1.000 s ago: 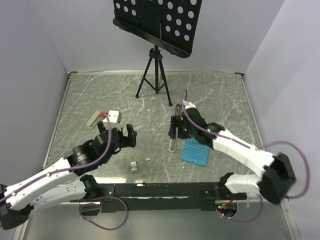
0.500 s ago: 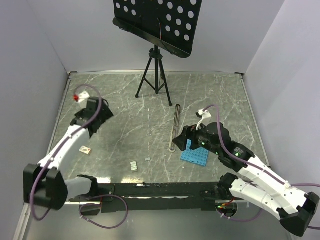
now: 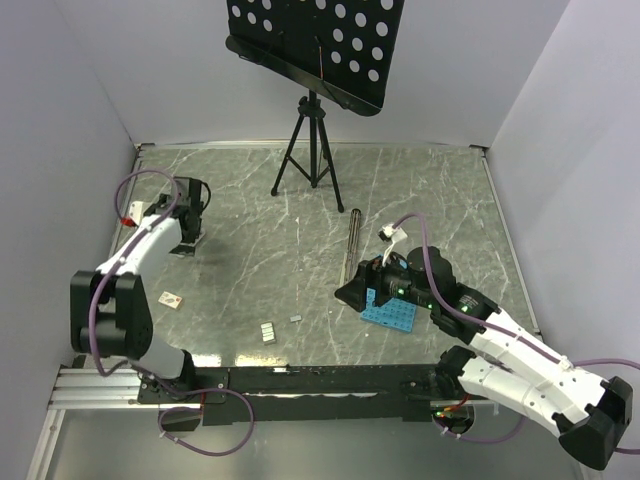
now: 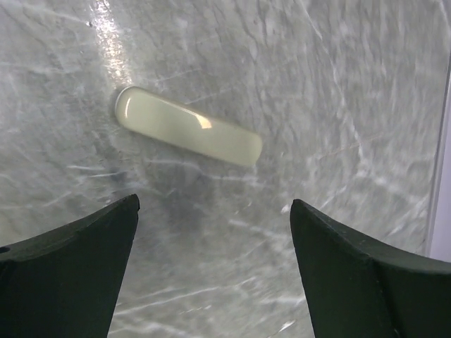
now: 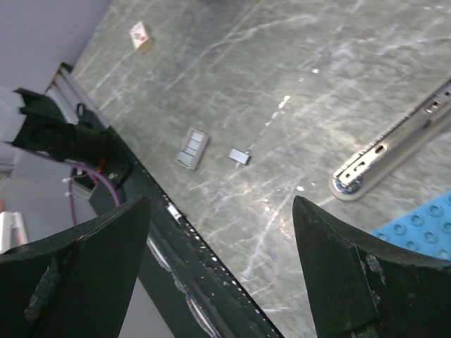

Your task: Unload the staples from the stapler

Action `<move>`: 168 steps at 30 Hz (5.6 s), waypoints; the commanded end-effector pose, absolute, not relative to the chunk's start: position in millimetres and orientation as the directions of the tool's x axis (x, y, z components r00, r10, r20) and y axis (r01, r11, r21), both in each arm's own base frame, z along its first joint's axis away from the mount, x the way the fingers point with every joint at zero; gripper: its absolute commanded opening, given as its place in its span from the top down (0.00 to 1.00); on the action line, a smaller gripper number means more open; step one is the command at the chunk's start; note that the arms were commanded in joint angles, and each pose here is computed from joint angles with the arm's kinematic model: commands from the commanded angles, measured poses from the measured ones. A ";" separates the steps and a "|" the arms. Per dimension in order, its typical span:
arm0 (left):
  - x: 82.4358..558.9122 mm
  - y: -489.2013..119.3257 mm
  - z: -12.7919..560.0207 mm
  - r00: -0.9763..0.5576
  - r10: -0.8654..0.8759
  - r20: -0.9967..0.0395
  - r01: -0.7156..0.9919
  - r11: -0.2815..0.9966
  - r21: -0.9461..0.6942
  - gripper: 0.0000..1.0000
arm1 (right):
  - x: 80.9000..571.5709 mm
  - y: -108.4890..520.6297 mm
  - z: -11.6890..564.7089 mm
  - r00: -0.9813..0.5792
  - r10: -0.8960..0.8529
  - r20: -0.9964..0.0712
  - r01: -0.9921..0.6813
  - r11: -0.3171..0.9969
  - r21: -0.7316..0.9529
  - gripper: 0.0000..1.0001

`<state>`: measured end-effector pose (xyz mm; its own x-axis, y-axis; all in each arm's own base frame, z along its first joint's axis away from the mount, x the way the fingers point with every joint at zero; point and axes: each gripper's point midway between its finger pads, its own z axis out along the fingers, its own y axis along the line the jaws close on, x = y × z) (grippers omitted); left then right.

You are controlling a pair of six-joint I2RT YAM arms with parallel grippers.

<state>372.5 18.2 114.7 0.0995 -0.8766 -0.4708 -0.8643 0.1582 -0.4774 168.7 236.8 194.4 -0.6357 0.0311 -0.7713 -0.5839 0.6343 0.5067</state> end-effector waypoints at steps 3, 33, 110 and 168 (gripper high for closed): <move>399.7 36.8 125.9 0.357 -0.840 -0.409 -0.820 -0.072 -0.567 0.08 | 159.1 250.6 218.1 -0.602 0.059 -0.796 -0.657 0.529 0.536 0.12; 397.2 30.9 51.3 0.396 -0.825 -0.404 -0.899 -0.259 -0.353 0.13 | 172.1 259.5 213.6 -0.588 0.020 -0.809 -0.672 0.545 0.502 0.12; 207.9 -246.4 264.6 -0.654 -0.462 -0.600 0.533 0.281 -0.798 0.99 | 240.9 329.7 212.1 -0.502 0.038 -0.864 -0.518 0.787 0.335 0.59; 208.4 -221.4 175.9 -0.742 0.031 -0.670 0.519 0.659 -0.545 0.99 | 262.6 256.7 177.1 -0.213 -0.219 -0.952 -0.716 0.698 0.000 1.00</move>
<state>204.7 -241.7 193.5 -0.7980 -0.1339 -0.5875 0.4328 0.5511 -0.7135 232.9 282.6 151.6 -0.3286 -0.2401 -0.9135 -0.7719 0.6255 0.1132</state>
